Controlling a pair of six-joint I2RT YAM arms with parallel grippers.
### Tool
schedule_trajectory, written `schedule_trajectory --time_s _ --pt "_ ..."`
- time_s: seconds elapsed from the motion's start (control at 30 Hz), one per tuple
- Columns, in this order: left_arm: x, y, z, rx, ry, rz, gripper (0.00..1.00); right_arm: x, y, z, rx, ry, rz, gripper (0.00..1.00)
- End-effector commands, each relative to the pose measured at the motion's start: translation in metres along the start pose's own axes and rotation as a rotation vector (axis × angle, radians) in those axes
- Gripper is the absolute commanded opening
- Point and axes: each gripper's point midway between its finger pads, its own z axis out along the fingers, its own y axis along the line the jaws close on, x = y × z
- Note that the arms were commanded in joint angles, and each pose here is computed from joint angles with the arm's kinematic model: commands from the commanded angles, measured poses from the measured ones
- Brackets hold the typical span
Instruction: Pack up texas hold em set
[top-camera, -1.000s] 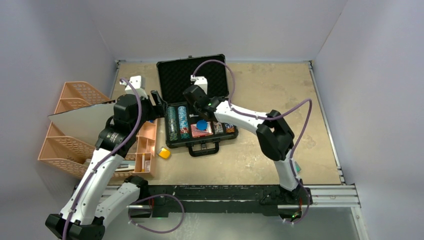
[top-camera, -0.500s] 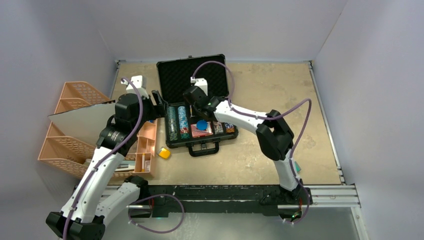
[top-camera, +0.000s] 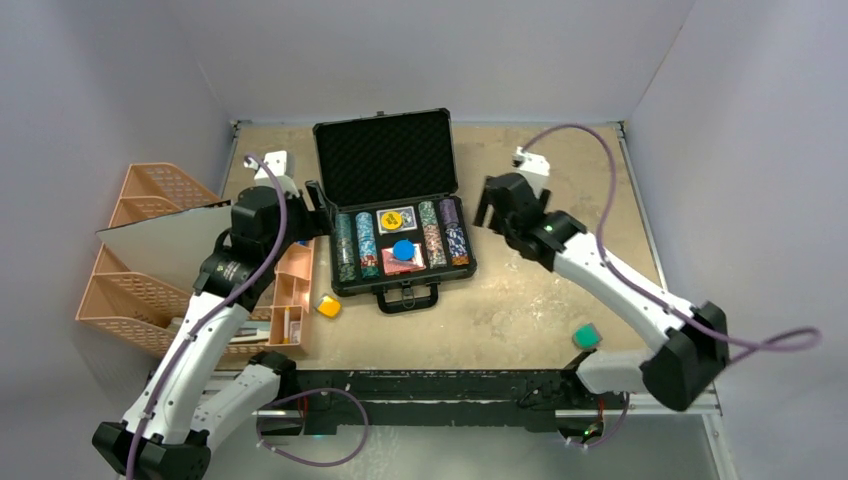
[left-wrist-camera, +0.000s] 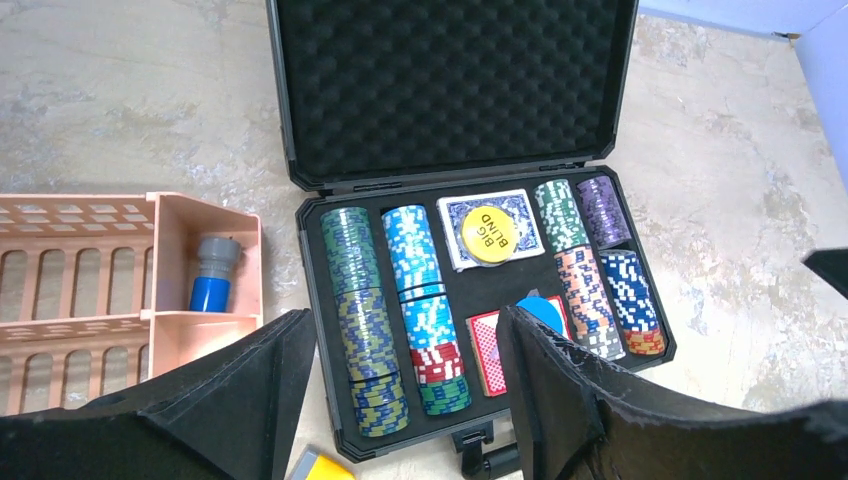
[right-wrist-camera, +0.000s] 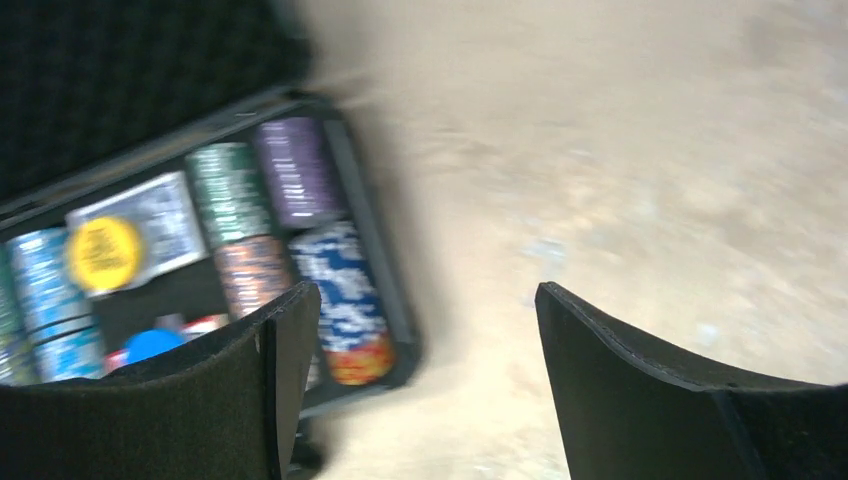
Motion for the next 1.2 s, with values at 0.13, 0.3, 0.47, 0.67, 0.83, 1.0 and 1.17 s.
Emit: schedule_trajectory --time_s 0.13,0.3,0.47,0.67,0.83,1.0,1.17 --pt "-0.007 -0.002 0.003 0.005 -0.021 -0.004 0.70 0.051 -0.135 -0.041 0.363 0.052 0.155 0.96" --pt "-0.004 -0.002 0.006 0.004 -0.004 -0.002 0.70 0.081 -0.179 -0.046 0.531 0.101 0.238 0.99" --pt "-0.001 -0.002 0.009 0.004 0.007 0.001 0.70 0.093 -0.198 -0.039 0.612 0.108 0.349 0.99" --pt "-0.004 0.000 0.004 -0.003 -0.011 -0.002 0.70 0.101 -0.191 -0.025 0.553 0.122 0.385 0.99" --pt "-0.005 0.004 0.005 -0.022 -0.031 -0.007 0.70 0.104 -0.177 -0.016 0.465 0.152 0.372 0.99" --pt "0.004 0.006 0.017 -0.038 0.014 -0.006 0.70 0.099 -0.137 0.000 0.198 0.180 0.255 0.97" --pt "0.013 0.008 0.035 -0.061 0.056 -0.005 0.69 0.097 -0.111 0.003 0.018 0.180 0.179 0.95"
